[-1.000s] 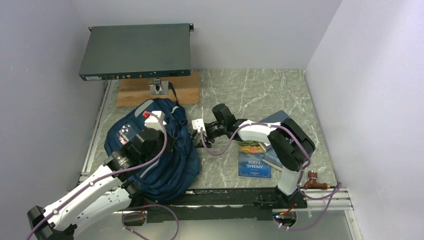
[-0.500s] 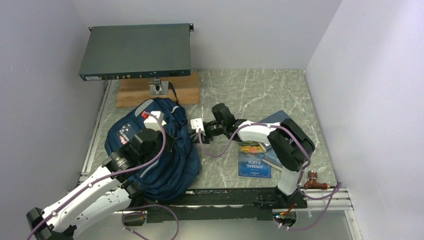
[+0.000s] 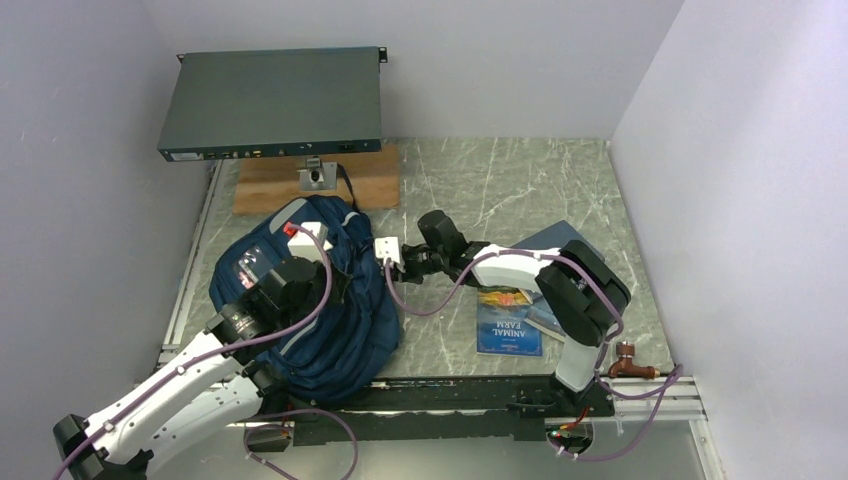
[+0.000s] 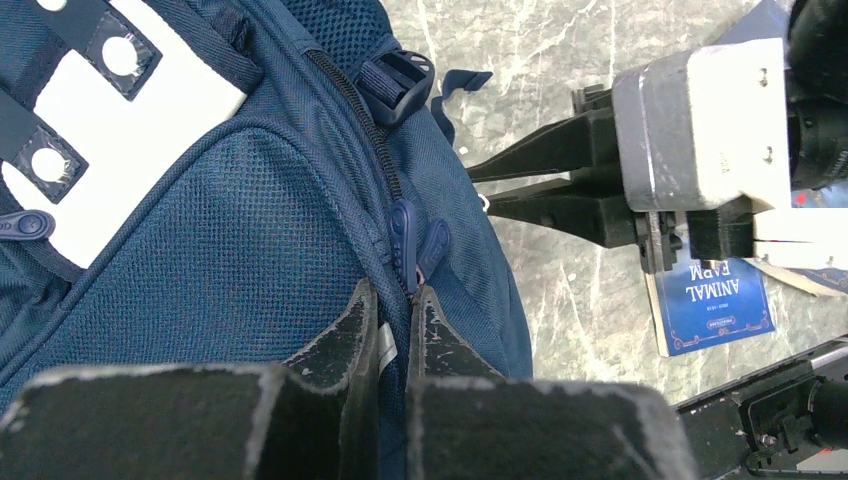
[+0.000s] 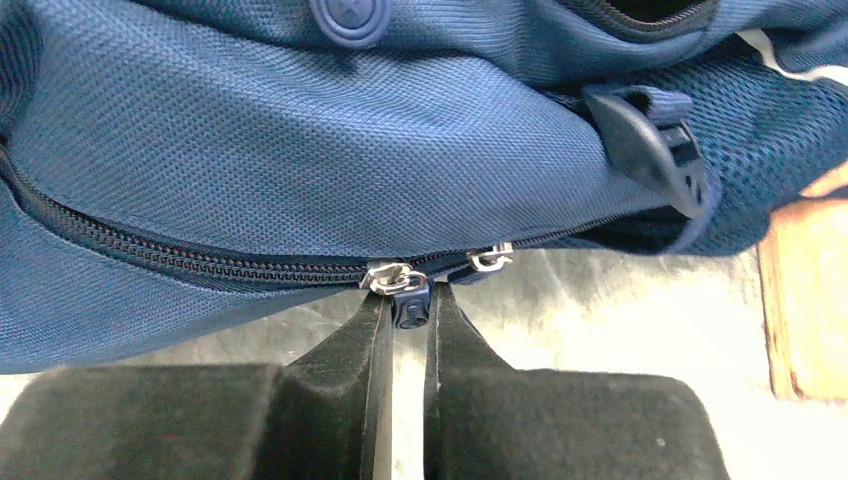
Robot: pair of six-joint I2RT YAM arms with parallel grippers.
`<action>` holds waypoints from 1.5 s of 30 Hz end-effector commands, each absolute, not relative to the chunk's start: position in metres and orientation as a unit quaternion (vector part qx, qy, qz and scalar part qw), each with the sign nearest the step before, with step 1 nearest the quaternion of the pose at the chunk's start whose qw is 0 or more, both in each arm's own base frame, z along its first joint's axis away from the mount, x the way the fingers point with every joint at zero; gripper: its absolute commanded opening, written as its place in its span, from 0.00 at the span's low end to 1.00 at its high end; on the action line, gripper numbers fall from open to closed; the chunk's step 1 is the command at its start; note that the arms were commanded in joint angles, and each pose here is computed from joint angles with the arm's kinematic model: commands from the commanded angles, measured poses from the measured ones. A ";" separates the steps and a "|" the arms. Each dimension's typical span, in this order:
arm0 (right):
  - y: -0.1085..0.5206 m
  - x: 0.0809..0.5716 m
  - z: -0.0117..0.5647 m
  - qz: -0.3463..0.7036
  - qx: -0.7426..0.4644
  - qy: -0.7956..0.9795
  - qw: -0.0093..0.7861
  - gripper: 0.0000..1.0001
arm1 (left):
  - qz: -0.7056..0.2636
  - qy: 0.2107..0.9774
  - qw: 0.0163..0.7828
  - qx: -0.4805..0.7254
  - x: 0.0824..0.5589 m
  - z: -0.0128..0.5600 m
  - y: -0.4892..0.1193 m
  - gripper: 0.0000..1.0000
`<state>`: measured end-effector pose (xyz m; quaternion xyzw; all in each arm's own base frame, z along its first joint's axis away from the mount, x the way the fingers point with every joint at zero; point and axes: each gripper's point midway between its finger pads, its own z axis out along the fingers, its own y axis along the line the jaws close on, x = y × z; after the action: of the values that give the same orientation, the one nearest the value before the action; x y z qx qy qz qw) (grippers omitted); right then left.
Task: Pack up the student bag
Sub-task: Unzip the student bag at the center of the board.
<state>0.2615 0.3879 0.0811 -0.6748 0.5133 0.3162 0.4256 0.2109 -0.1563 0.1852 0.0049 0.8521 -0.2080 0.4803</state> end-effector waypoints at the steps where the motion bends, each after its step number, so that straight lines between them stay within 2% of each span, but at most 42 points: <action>1: 0.381 0.275 0.118 0.281 -0.648 0.537 0.461 0.00 | -0.216 0.815 0.537 -0.029 0.230 0.225 -0.155 0.00; 8: 0.331 0.281 0.129 0.166 -0.604 0.647 0.435 0.00 | -0.106 0.837 0.520 -0.132 0.253 0.209 -0.128 0.00; 13: 0.301 0.253 0.113 0.108 -0.618 0.675 0.387 0.00 | -0.054 0.809 0.541 -0.221 0.268 0.217 -0.107 0.00; 20: 0.325 0.164 0.110 0.260 -0.600 0.668 0.355 0.00 | -0.048 0.794 0.552 -0.249 0.288 0.233 -0.119 0.00; 26: 0.322 0.177 0.128 0.284 -0.561 0.673 0.388 0.00 | -0.072 0.821 0.540 -0.172 0.287 0.220 -0.150 0.00; 28: 0.337 0.156 0.145 0.350 -0.566 0.643 0.380 0.00 | -0.109 0.829 0.529 -0.141 0.286 0.214 -0.168 0.00; 30: 0.352 0.116 0.162 0.463 -0.553 0.610 0.327 0.00 | -0.150 0.835 0.522 -0.093 0.288 0.212 -0.193 0.00; 32: 0.356 0.094 0.165 0.509 -0.528 0.615 0.289 0.00 | -0.166 0.839 0.513 -0.070 0.291 0.212 -0.209 0.00; 37: 0.341 0.067 0.138 0.523 -0.479 0.659 0.251 0.00 | -0.171 0.850 0.497 -0.025 0.303 0.211 -0.236 0.00; 43: 0.333 0.091 0.129 0.508 -0.433 0.698 0.261 0.00 | -0.187 0.865 0.464 0.029 0.303 0.205 -0.261 0.00; 44: 0.332 0.094 0.130 0.511 -0.429 0.697 0.262 0.00 | -0.189 0.870 0.453 0.042 0.298 0.203 -0.262 0.07; 45: 0.331 0.096 0.132 0.515 -0.426 0.696 0.263 0.00 | -0.195 0.873 0.444 0.055 0.292 0.201 -0.263 0.20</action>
<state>0.1274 0.3193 0.0930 -0.4176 0.7513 0.4134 0.3005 0.2622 -0.2412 0.1490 0.0520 0.9138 -0.1410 0.3772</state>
